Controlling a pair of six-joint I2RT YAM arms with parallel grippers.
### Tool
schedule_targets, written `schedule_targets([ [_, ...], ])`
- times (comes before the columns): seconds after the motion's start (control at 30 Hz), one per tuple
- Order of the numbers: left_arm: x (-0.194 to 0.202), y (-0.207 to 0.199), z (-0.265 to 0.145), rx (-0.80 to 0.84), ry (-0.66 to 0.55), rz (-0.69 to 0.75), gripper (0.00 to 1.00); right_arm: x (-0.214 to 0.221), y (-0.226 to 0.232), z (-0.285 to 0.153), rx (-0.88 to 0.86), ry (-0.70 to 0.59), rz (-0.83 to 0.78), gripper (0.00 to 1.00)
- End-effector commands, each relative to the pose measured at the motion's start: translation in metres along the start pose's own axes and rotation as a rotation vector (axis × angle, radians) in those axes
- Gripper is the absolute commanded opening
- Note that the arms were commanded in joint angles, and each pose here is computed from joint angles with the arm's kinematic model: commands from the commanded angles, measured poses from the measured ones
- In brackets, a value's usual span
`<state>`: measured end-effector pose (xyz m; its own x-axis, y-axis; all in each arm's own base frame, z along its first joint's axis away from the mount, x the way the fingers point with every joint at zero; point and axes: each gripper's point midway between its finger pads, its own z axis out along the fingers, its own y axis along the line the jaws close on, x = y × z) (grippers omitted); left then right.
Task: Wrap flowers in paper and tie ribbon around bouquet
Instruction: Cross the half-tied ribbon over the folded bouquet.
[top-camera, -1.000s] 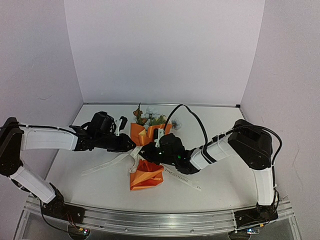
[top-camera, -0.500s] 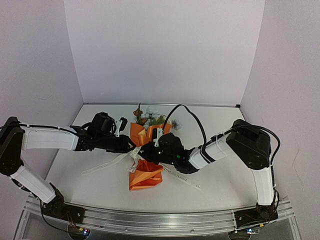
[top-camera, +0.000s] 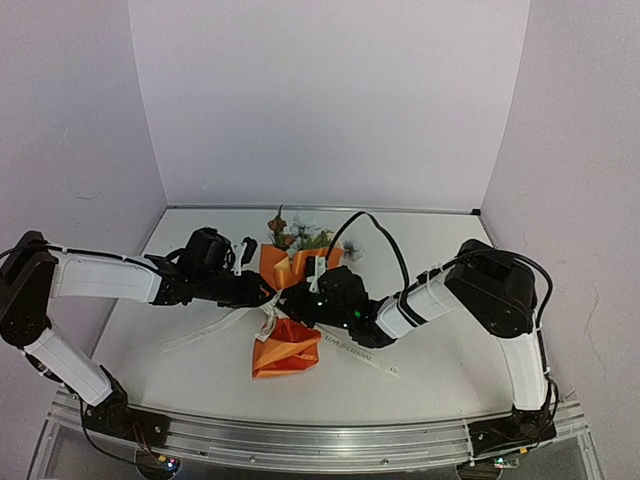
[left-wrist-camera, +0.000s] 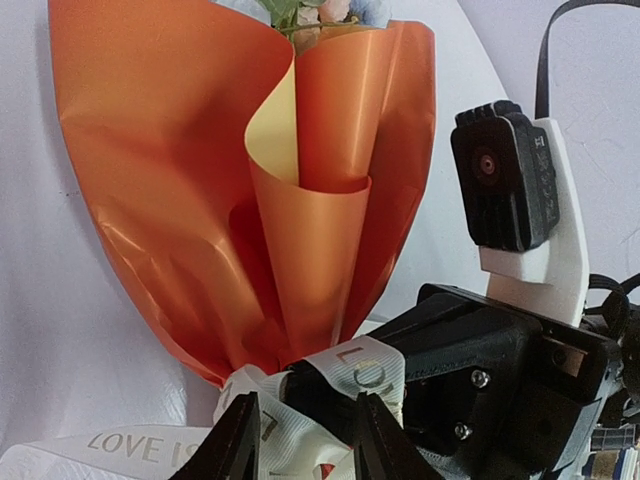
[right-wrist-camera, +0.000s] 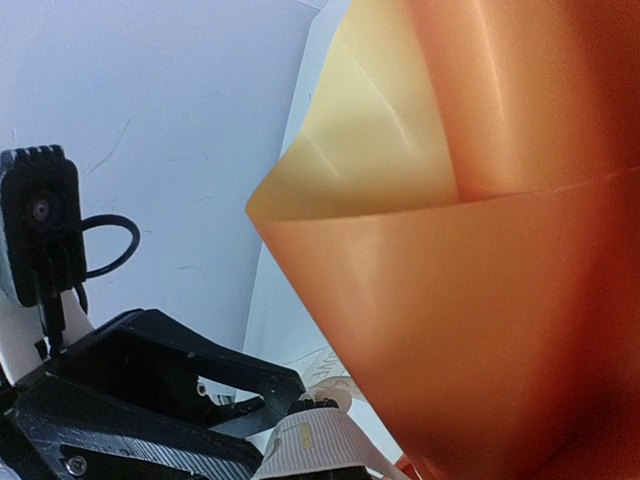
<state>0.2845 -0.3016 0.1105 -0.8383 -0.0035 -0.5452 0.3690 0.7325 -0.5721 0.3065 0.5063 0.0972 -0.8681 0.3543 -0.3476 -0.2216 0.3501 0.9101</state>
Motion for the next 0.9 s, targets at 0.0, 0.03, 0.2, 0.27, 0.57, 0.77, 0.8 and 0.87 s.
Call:
schedule_targets([
  [0.0,-0.007,-0.007,-0.001,0.028,-0.033,-0.006,0.35,-0.013,0.025,0.005,-0.136,-0.026,0.050,0.00],
  [0.03,-0.007,-0.006,-0.001,0.026,-0.035,-0.009,0.35,-0.014,0.024,0.005,-0.143,-0.028,0.056,0.00],
  [0.2,-0.006,-0.006,-0.005,0.021,-0.051,-0.015,0.35,-0.018,0.019,0.005,-0.169,-0.035,0.086,0.00],
  [0.27,-0.007,-0.004,-0.006,0.005,-0.057,-0.016,0.34,-0.017,0.019,0.006,-0.182,-0.029,0.091,0.00],
  [0.57,-0.015,0.000,-0.014,-0.031,-0.110,-0.039,0.38,-0.016,0.022,0.005,-0.205,-0.023,0.090,0.00],
  [0.77,-0.026,0.003,-0.023,-0.061,-0.161,-0.066,0.40,-0.015,0.021,0.005,-0.203,-0.023,0.084,0.00],
  [0.8,-0.027,0.004,-0.023,-0.064,-0.163,-0.066,0.40,-0.016,0.020,0.005,-0.203,-0.023,0.084,0.00],
  [0.87,-0.027,0.006,-0.023,-0.073,-0.161,-0.065,0.40,-0.015,0.019,0.005,-0.201,-0.022,0.084,0.00],
])
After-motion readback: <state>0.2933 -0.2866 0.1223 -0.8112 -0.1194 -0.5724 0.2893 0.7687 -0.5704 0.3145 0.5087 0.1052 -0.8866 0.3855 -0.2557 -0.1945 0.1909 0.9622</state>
